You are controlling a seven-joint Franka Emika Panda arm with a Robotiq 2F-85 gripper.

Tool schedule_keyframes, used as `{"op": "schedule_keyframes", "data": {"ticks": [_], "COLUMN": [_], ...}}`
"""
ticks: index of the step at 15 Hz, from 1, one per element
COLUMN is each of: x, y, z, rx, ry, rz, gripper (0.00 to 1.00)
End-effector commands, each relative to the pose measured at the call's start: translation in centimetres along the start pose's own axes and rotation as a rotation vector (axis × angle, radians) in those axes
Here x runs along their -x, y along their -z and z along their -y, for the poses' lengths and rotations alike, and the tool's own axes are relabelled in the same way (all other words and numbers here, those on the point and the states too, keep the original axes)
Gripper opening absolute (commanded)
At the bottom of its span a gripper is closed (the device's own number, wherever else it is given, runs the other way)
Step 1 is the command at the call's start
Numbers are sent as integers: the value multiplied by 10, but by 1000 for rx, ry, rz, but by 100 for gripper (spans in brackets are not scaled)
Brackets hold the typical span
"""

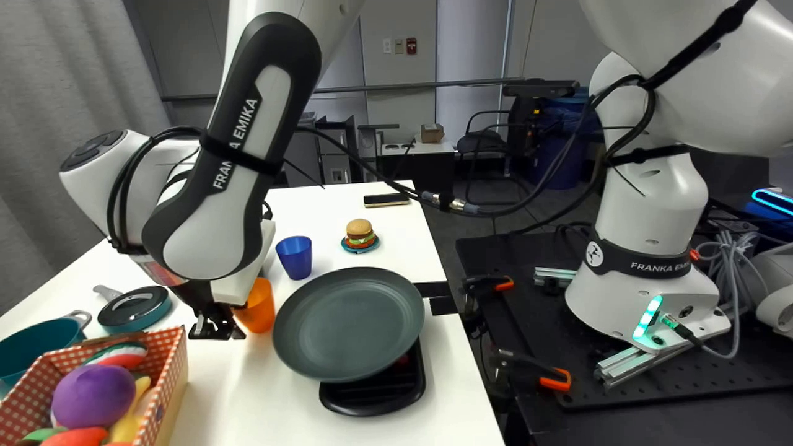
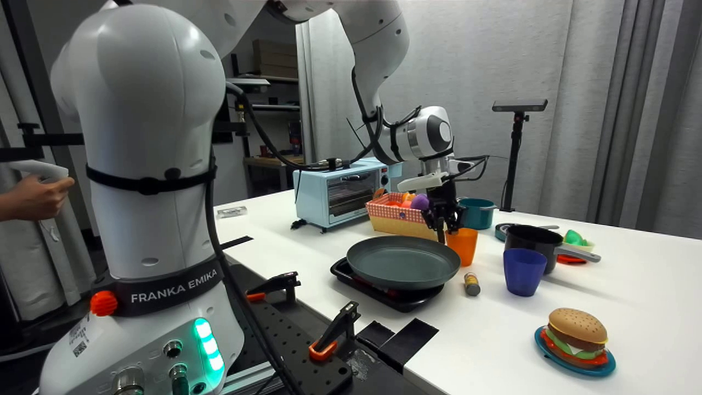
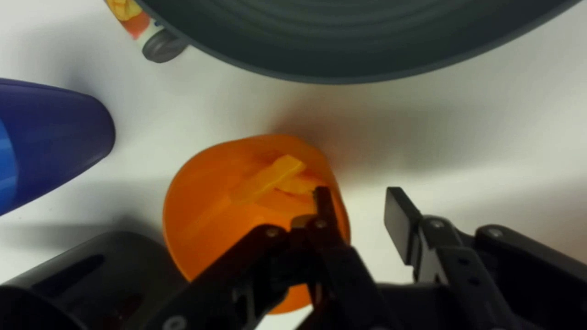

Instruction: Pour the contents in the orange cup onto the grey plate.

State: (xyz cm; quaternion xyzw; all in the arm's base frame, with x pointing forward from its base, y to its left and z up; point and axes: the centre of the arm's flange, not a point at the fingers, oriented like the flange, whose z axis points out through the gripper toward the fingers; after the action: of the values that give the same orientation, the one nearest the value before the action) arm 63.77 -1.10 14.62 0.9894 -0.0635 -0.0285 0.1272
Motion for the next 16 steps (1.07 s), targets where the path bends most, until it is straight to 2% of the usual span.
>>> {"op": "schedule_keyframes", "data": {"ticks": [1,2,6,10,16], "x": [-14,-14,-9,6,41], "y": [-2,-2,8,24,57], "z": [-1,-1,-7,-15,-6], "rx": [-11,-8,5,19,39], "ry": [8,8,-16,-16,26], "rz": [-16,-19,-27,-43,-73], "gripper": [4,0,1,1,1]}}
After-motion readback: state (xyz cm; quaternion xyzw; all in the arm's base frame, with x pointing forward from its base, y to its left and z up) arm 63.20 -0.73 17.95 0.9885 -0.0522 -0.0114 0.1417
